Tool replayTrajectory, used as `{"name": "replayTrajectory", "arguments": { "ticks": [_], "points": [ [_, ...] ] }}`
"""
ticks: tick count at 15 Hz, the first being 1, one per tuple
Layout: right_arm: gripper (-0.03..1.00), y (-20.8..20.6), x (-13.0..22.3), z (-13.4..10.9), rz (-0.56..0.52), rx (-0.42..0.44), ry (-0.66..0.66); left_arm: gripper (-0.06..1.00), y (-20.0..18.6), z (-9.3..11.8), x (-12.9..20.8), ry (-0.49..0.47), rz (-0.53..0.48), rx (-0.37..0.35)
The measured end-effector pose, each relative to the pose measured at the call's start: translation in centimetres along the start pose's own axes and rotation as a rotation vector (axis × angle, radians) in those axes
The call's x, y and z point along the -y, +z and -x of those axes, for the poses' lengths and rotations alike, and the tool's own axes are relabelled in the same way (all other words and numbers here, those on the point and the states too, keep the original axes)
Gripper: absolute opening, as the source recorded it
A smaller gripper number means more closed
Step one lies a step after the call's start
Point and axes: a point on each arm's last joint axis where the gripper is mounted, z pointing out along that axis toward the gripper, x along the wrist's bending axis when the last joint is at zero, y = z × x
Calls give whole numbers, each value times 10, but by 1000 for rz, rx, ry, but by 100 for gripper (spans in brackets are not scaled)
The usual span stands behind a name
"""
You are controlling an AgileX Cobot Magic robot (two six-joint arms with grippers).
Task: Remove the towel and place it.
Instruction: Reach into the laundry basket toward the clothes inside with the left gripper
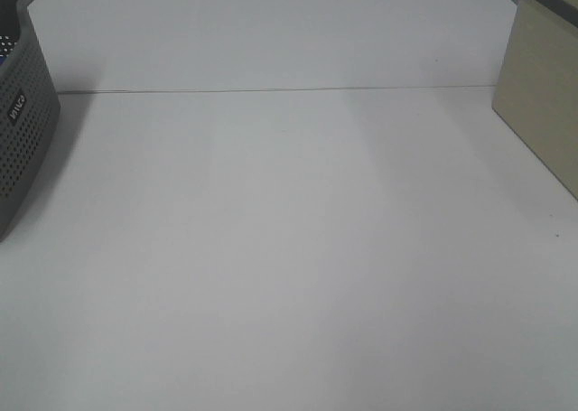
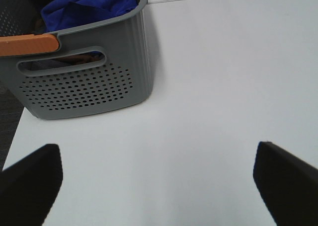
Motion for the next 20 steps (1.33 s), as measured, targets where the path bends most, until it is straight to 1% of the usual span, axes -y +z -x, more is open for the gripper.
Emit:
{"name": "replayTrajectory", "arguments": {
  "ticks": [20],
  "points": [
    [70, 0, 0, 0, 0, 0, 0, 99, 0, 0, 0, 0, 0, 0]
  ]
}}
